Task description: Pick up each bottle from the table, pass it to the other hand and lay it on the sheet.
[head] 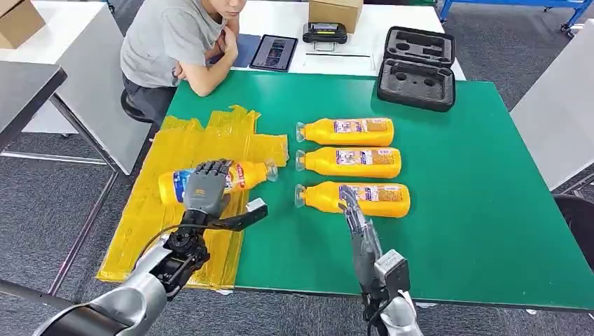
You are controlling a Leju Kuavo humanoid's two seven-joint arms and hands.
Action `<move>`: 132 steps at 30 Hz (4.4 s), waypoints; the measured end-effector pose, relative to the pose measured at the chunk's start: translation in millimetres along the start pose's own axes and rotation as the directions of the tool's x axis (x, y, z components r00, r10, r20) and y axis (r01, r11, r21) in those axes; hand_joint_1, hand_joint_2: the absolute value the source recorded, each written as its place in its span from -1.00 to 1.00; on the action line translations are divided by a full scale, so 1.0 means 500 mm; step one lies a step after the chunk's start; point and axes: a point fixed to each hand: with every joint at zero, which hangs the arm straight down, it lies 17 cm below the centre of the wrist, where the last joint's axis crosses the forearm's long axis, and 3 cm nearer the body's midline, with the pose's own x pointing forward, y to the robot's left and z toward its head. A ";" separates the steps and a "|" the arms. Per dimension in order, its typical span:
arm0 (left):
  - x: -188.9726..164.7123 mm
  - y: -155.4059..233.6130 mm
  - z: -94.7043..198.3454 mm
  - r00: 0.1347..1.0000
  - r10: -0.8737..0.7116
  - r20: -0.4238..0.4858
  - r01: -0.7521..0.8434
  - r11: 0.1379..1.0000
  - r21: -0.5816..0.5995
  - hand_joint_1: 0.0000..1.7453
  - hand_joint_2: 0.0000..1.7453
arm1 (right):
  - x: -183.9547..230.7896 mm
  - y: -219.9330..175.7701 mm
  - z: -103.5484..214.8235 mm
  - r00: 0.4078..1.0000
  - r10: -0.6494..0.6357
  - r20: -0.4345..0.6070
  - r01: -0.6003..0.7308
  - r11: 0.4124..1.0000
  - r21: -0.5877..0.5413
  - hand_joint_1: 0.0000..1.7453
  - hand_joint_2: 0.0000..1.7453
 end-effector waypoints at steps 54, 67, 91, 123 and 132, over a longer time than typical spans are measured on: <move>0.091 -0.065 0.011 0.968 0.164 0.189 -0.120 0.967 -0.225 0.92 1.00 | -0.014 -0.014 -0.015 1.000 -0.001 -0.011 0.001 1.000 -0.015 -1.00 -1.00; 0.045 -0.073 0.008 0.985 0.137 0.102 -0.111 0.968 -0.225 -1.00 1.00 | -0.021 -0.017 -0.015 1.000 -0.001 -0.020 0.001 1.000 -0.022 -1.00 1.00; 0.120 -0.035 0.010 0.940 0.222 0.257 -0.182 0.968 -0.171 -1.00 1.00 | -0.029 -0.023 -0.019 0.999 0.020 -0.030 -0.021 0.999 -0.025 -1.00 1.00; 0.312 0.231 0.122 0.535 0.643 0.548 -0.766 0.642 -0.006 -1.00 1.00 | 0.013 -0.091 0.019 0.930 0.367 -0.026 -0.364 0.908 -0.207 -1.00 1.00; 0.281 0.338 0.169 0.368 0.720 0.589 -0.907 0.418 0.055 -1.00 1.00 | 0.128 -0.167 0.059 0.827 0.562 0.012 -0.512 0.761 -0.397 -1.00 1.00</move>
